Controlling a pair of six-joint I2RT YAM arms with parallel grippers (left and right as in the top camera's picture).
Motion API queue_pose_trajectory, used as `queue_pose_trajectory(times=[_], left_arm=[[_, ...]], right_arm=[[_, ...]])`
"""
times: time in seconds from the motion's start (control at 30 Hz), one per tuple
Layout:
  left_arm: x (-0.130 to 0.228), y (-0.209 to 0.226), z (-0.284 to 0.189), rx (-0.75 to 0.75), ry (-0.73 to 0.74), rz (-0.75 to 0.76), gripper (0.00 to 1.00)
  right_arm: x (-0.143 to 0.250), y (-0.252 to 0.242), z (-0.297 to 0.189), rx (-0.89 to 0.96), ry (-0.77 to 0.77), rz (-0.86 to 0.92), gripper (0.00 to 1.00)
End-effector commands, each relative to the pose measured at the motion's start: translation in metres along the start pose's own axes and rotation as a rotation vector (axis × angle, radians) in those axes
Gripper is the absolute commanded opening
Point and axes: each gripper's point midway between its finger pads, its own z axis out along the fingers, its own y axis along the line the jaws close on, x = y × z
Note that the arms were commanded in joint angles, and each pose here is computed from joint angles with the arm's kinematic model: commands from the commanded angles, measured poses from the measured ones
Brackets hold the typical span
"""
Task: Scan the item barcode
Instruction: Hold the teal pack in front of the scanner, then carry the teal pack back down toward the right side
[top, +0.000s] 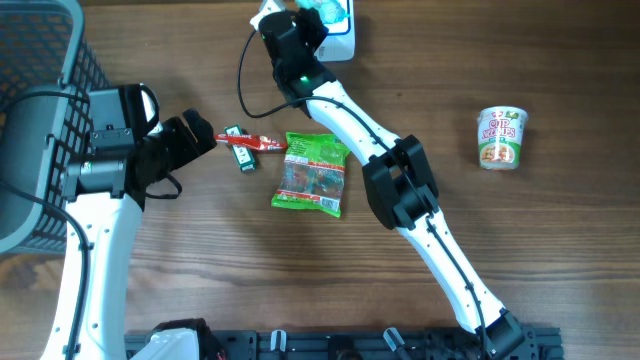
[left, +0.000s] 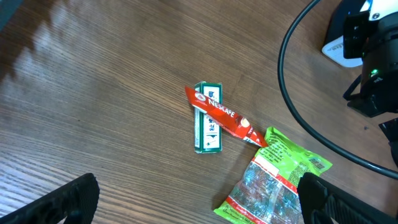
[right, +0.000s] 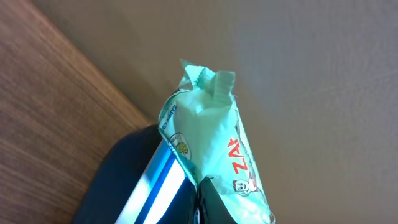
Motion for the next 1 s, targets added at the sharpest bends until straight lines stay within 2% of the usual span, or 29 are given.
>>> queue_pose_trajectory(times=[0.0, 0.17, 0.37, 0.5, 0.6, 0.67, 0.7, 0.73, 0.8, 0.83, 0.97], left_arm=[[0.001, -0.002, 0.001, 0.008, 0.007, 0.011, 1.0], [0.001, -0.002, 0.001, 0.008, 0.007, 0.011, 1.0], [0.001, -0.002, 0.001, 0.008, 0.007, 0.011, 1.0], [0.001, -0.002, 0.001, 0.008, 0.007, 0.011, 1.0], [0.001, -0.002, 0.001, 0.008, 0.007, 0.011, 1.0], [0.001, -0.002, 0.001, 0.008, 0.007, 0.011, 1.0], [0.001, -0.002, 0.001, 0.008, 0.007, 0.011, 1.0], [0.001, -0.002, 0.001, 0.008, 0.007, 0.011, 1.0], [0.001, -0.002, 0.001, 0.008, 0.007, 0.011, 1.0], [0.001, -0.002, 0.001, 0.008, 0.007, 0.011, 1.0], [0.001, -0.002, 0.001, 0.008, 0.007, 0.012, 1.0]], right_arm=[[-0.026, -0.08, -0.019, 0.088, -0.036, 0.123, 0.04], [-0.042, -0.164, -0.06, 0.1, -0.042, 0.22, 0.04], [-0.009, -0.19, -0.1, -0.04, 0.091, 0.291, 0.04], [0.042, -0.174, -0.126, -0.282, 0.252, 0.341, 0.04], [0.064, -0.131, -0.151, -0.652, 0.337, 0.426, 0.04], [0.062, -0.104, -0.174, -0.931, 0.339, 0.483, 0.29], [0.059, -0.09, -0.186, -1.072, 0.339, 0.522, 0.57], [0.056, -0.081, -0.197, -1.191, 0.344, 0.57, 0.72], [0.055, -0.066, -0.206, -1.318, 0.368, 0.628, 0.93], [0.058, -0.058, -0.205, -1.328, 0.4, 0.646, 0.96], [0.072, -0.02, -0.202, -1.322, 0.462, 0.602, 0.97]])
